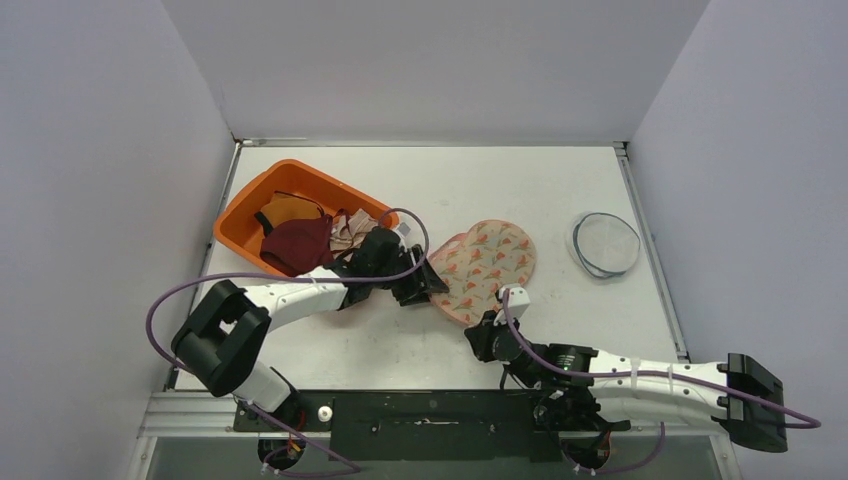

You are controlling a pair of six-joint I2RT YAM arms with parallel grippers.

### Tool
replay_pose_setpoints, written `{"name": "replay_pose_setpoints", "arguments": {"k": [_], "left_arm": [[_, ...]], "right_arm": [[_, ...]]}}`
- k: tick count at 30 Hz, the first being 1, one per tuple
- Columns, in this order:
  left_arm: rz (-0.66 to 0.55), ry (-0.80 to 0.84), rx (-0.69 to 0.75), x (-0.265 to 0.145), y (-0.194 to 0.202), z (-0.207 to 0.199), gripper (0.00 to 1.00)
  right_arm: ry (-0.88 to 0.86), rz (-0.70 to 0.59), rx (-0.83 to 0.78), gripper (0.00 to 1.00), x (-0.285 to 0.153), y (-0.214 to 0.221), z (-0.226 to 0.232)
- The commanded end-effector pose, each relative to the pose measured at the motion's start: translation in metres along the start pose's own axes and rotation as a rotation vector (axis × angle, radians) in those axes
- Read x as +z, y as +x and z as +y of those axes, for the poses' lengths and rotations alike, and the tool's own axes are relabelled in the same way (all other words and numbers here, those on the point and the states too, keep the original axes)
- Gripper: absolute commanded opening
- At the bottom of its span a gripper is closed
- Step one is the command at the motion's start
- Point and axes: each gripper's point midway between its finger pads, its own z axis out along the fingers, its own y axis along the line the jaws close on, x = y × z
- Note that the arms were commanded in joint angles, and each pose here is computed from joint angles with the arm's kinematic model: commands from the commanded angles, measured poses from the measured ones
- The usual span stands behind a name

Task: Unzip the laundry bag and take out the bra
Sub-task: Unzip the laundry bag at the center of the board.

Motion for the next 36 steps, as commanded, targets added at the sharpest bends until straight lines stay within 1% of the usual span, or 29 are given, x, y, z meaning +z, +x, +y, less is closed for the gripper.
{"name": "replay_pose_setpoints", "arguments": {"k": [1, 3, 6, 12, 13, 14, 15, 19, 22, 25, 28, 30, 31, 35, 36], "left_arm": [[-0.066, 0.047, 0.038, -0.004, -0.026, -0.019, 0.69], [-0.066, 0.051, 0.03, -0.008, -0.022, -0.018, 0.81], [-0.067, 0.058, 0.012, -0.018, -0.013, -0.015, 0.92], [-0.048, 0.084, 0.006, -0.033, 0.021, -0.007, 0.97], [-0.046, 0.087, 0.003, -0.034, 0.026, -0.007, 1.0], [-0.042, 0.088, 0.002, -0.035, 0.033, -0.006, 0.97], [-0.041, 0.089, 0.002, -0.035, 0.036, -0.006, 0.96], [-0.052, 0.077, -0.011, -0.032, 0.037, -0.004, 0.96], [-0.098, 0.044, -0.041, -0.029, 0.023, -0.002, 1.0], [-0.15, 0.014, -0.085, -0.026, 0.007, 0.004, 0.77], [-0.187, 0.007, -0.109, -0.026, -0.004, 0.006, 0.5], [-0.198, 0.007, -0.11, -0.025, -0.007, 0.005, 0.34], [-0.2, 0.004, -0.111, -0.024, -0.009, 0.006, 0.23], [-0.212, -0.006, -0.116, -0.024, -0.011, 0.008, 0.0], [-0.218, -0.009, -0.119, -0.025, -0.013, 0.009, 0.0]], "right_arm": [[-0.016, -0.019, -0.024, 0.05, 0.002, -0.007, 0.008], [-0.031, -0.022, -0.036, 0.05, 0.004, -0.011, 0.016], [-0.064, -0.019, -0.052, 0.05, 0.013, -0.015, 0.031], [-0.11, -0.002, -0.093, 0.05, 0.03, -0.022, 0.056], [-0.116, -0.001, -0.099, 0.05, 0.032, -0.023, 0.059], [-0.122, 0.001, -0.104, 0.05, 0.034, -0.023, 0.062], [-0.13, 0.001, -0.105, 0.05, 0.035, -0.025, 0.066], [-0.151, 0.011, -0.116, 0.05, 0.04, -0.026, 0.075], [-0.17, 0.015, -0.118, 0.05, 0.038, -0.026, 0.079], [-0.181, 0.023, -0.121, 0.05, 0.034, -0.025, 0.081], [-0.176, 0.029, -0.124, 0.05, 0.03, -0.024, 0.078], [-0.17, 0.031, -0.123, 0.05, 0.028, -0.022, 0.074], [-0.167, 0.032, -0.121, 0.05, 0.026, -0.022, 0.072], [-0.152, 0.038, -0.12, 0.05, 0.022, -0.019, 0.064], [-0.148, 0.039, -0.122, 0.05, 0.021, -0.019, 0.062]]}}
